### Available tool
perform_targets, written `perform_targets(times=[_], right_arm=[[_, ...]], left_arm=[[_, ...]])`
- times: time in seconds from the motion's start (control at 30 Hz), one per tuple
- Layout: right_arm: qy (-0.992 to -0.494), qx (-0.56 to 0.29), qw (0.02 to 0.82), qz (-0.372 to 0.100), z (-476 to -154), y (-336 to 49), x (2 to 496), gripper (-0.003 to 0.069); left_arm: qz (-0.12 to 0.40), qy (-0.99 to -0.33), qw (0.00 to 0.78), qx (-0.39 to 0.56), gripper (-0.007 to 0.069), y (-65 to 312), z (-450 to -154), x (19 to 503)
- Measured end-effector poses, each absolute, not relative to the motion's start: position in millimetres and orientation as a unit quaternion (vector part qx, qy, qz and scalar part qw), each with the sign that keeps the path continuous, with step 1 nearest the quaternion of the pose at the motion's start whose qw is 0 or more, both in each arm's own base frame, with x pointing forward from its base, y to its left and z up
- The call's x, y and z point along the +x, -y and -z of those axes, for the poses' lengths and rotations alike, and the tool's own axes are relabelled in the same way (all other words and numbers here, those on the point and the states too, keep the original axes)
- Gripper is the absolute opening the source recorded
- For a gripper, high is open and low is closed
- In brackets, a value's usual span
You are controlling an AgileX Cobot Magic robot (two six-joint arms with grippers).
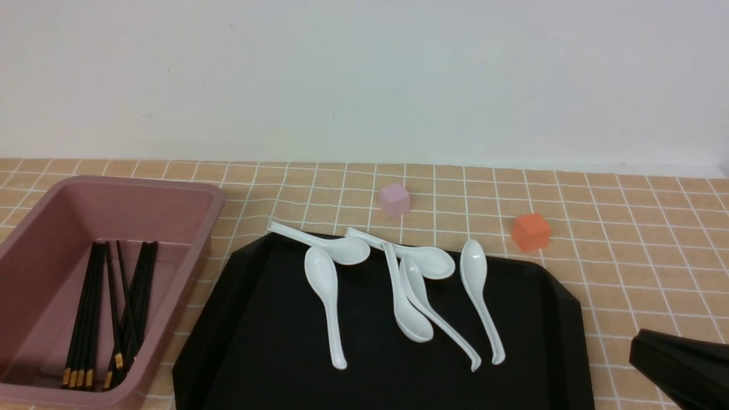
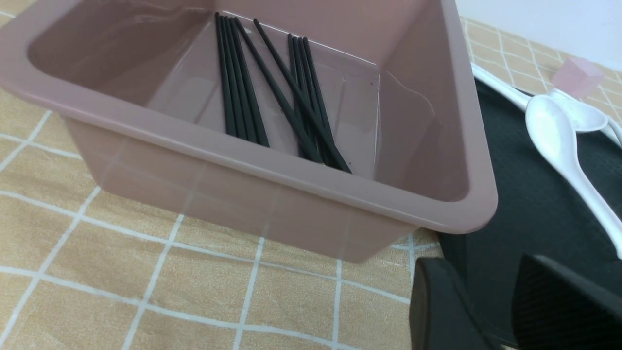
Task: On brown tablecloth take chopsticks from black tray and put them in box.
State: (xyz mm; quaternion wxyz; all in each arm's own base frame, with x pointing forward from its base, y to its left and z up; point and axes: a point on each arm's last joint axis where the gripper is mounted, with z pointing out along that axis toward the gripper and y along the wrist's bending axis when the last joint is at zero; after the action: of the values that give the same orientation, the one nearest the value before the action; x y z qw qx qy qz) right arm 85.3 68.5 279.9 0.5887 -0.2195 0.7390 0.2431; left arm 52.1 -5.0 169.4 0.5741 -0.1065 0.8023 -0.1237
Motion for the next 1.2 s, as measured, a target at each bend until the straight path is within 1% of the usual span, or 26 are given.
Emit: perform_targets(times=[0.4, 0.5, 0.6, 0.73, 0.83, 0.87, 0.9, 0.93, 1.1, 1.2], right_arm=[[-0.734, -0.220, 0.594, -0.244, -281.7, -65.8, 81.7, 0.0020], [-0.729, -0.223, 0.603, -0.234, -282.7, -58.9, 74.8, 0.0022], [-0.740, -0.205, 0.606, -0.208, -271.9, -47.7, 69.4, 0.0025], [-0.759, -0.159, 0.610, -0.162, -237.0, -31.5, 61.6, 0.0030], [-0.770, -0.126, 0.614, -0.117, -204.1, -21.1, 56.4, 0.0033], [-0.771, -0.124, 0.614, -0.114, -202.1, -20.6, 56.1, 0.0033], [-0.775, -0.108, 0.616, -0.095, -188.2, -16.9, 54.7, 0.0033], [-0.778, -0.099, 0.614, -0.085, -181.8, -15.1, 53.9, 0.0033], [-0.792, -0.069, 0.605, -0.049, -175.4, -9.4, 52.6, 0.0033], [-0.799, -0.064, 0.598, -0.018, -174.5, -5.7, 52.4, 0.0036]], left_arm=[[0.124, -0.802, 0.574, -0.107, 0.0239, 5.0, -169.4, 52.1], [0.124, -0.802, 0.574, -0.107, 0.0239, 5.0, -169.4, 52.1], [0.124, -0.802, 0.574, -0.107, 0.0239, 5.0, -169.4, 52.1], [0.124, -0.802, 0.574, -0.107, 0.0239, 5.0, -169.4, 52.1], [0.124, -0.802, 0.574, -0.107, 0.0239, 5.0, -169.4, 52.1], [0.124, -0.802, 0.574, -0.107, 0.0239, 5.0, -169.4, 52.1], [0.124, -0.802, 0.574, -0.107, 0.0239, 5.0, -169.4, 52.1], [0.124, -0.802, 0.574, -0.107, 0.0239, 5.0, -169.4, 52.1], [0.124, -0.802, 0.574, -0.107, 0.0239, 5.0, -169.4, 52.1], [0.124, -0.802, 0.574, -0.107, 0.0239, 5.0, -169.4, 52.1]])
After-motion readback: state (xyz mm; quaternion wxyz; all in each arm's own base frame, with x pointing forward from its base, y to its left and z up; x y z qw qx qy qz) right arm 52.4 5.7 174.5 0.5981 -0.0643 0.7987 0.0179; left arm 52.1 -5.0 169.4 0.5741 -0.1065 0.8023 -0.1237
